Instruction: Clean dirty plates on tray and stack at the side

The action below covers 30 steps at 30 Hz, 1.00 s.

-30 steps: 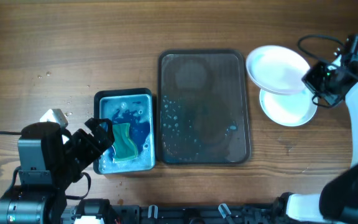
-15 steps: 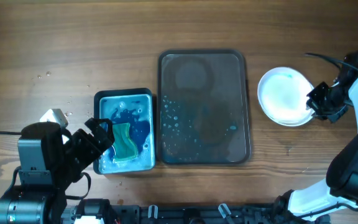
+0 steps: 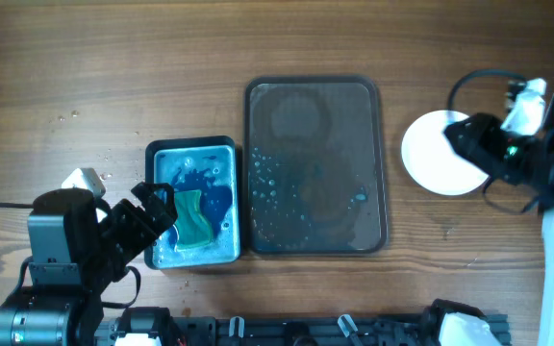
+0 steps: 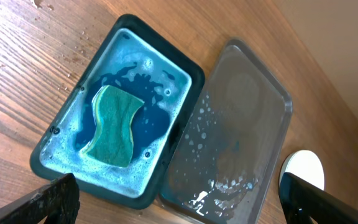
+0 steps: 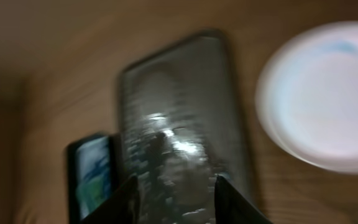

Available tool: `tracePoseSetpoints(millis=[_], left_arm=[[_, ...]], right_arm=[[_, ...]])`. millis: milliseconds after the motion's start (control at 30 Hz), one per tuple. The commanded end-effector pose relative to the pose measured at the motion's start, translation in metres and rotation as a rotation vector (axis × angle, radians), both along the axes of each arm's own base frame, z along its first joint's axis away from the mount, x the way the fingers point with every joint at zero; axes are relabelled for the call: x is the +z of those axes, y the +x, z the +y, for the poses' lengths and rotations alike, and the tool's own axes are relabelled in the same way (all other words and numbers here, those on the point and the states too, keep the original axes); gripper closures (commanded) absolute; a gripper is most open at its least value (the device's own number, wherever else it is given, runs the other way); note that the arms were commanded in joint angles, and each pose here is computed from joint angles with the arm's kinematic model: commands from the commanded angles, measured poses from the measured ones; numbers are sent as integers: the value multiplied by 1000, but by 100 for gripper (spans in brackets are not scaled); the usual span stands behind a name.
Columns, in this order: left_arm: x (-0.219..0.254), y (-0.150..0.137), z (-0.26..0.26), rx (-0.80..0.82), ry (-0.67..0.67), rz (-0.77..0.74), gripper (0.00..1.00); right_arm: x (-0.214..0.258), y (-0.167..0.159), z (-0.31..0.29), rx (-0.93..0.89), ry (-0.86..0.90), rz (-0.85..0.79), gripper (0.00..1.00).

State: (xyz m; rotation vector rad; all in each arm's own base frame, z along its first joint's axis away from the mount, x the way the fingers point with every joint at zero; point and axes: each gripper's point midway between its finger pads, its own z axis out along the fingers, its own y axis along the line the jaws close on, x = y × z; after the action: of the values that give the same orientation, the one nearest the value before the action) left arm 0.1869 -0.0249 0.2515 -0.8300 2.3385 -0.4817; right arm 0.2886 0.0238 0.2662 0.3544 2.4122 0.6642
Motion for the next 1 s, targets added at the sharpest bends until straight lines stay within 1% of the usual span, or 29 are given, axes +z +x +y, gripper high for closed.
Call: tracePoseSetpoints(millis=[0, 33, 133, 200, 367, 467, 533, 667, 767, 833, 967], left_arm=[[4, 0, -2, -10, -10, -12, 0], [4, 0, -2, -10, -10, -12, 0], [4, 0, -2, -10, -10, -12, 0], [4, 0, -2, -10, -10, -12, 0], [4, 0, -2, -10, -10, -12, 0], [4, 0, -2, -10, -10, -12, 0], [4, 0, -2, -10, -10, -12, 0], [4, 0, -2, -10, -10, -12, 0], [4, 0, -2, -10, -10, -12, 0], [4, 0, -2, -10, -10, -12, 0], [4, 0, -2, -10, -10, -12, 0]], right_arm=[[61, -48, 62, 342, -24, -302, 47], [66, -59, 66, 354, -38, -325, 0], [80, -86, 75, 352, -15, -365, 0], [86, -97, 75, 326, 9, -376, 0], [94, -111, 76, 302, 29, -405, 0], [91, -112, 78, 319, 25, -397, 0], [87, -107, 73, 296, -15, -395, 0], [76, -86, 55, 204, -130, -413, 0], [64, -71, 40, 121, -223, -474, 0], [50, -69, 33, 81, -258, -518, 0], [7, -76, 32, 63, -259, -598, 0]])
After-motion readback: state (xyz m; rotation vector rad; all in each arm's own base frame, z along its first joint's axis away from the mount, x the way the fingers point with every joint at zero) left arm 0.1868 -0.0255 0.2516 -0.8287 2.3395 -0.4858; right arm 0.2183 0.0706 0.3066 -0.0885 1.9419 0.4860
